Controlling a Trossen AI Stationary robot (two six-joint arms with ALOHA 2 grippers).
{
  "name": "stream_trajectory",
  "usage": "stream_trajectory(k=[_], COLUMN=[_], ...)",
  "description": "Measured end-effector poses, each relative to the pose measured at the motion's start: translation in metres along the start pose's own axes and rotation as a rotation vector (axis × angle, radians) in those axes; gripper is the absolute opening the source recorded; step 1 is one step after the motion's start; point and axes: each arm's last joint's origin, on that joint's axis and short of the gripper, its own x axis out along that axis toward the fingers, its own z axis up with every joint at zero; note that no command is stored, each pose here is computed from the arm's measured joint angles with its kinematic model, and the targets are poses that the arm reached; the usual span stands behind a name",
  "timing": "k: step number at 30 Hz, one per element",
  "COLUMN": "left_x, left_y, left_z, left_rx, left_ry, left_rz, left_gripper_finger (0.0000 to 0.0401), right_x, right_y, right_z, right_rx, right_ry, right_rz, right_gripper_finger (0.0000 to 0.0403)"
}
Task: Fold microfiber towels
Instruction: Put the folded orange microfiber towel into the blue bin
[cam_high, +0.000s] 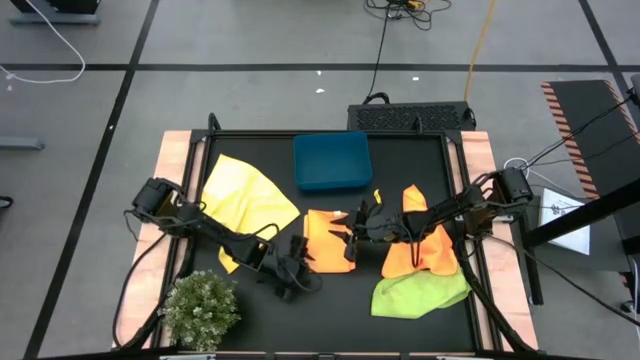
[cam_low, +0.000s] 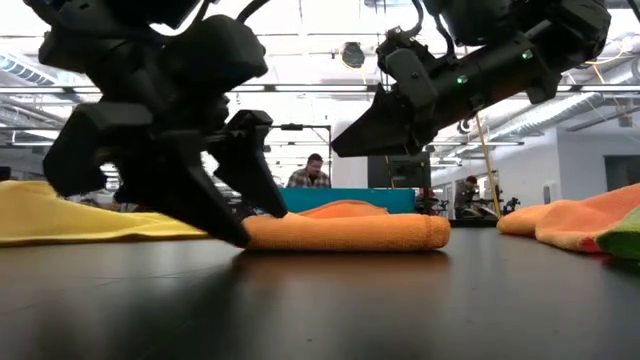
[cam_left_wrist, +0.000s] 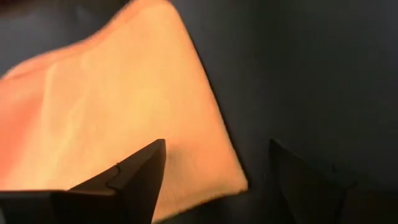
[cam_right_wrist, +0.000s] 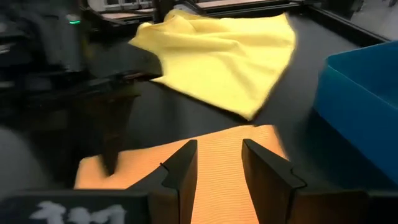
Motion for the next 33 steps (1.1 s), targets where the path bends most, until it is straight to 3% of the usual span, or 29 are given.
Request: stream_trajectory(k=[4,6,10,14,21,25,33], left_x=[-0.001,-0.001,0.000,0.000,0.000,0.000,0.007], left_y=[-0.001,-0.001,0.000,0.000,0.000,0.000,-0.003], left_z=[-0.003,-0.004,-0.003,-0.003,-0.003,-0.003,-0.007], left_rx=[0.001,0.002,0.021,0.037,0.042,0.043,0.052], left_ry=[0.040,0.046,0.041,0.041,0.041,0.041,0.057], left_rz=[0.038,0.042,0.046,0.047,0.047,0.047,0.048], left_gripper_finger=[0.0287,0.0277,0.0254,0.0236,0.0224,0.0223,0.0223], right_x=[-0.007,-0.013,-0.023,-0.021,-0.007,-0.010,-0.011], right_y=[0.022,0.036,0.056,0.067,0.070,0.077,0.080], right_z=[-0.006,-0.012,-0.022,-0.034,-0.058,-0.063,-0.078], right_rx=[-0.144,-0.231,-0.336,-0.320,-0.272,-0.338,-0.441], right_ry=[0.045,0.062,0.057,0.063,0.099,0.069,0.104], right_rz=[0.256,0.301,0.308,0.337,0.333,0.332,0.233], right_gripper_finger=[0.0116,0.0116,0.0116,0.0126,0.0201,0.0234,0.0220])
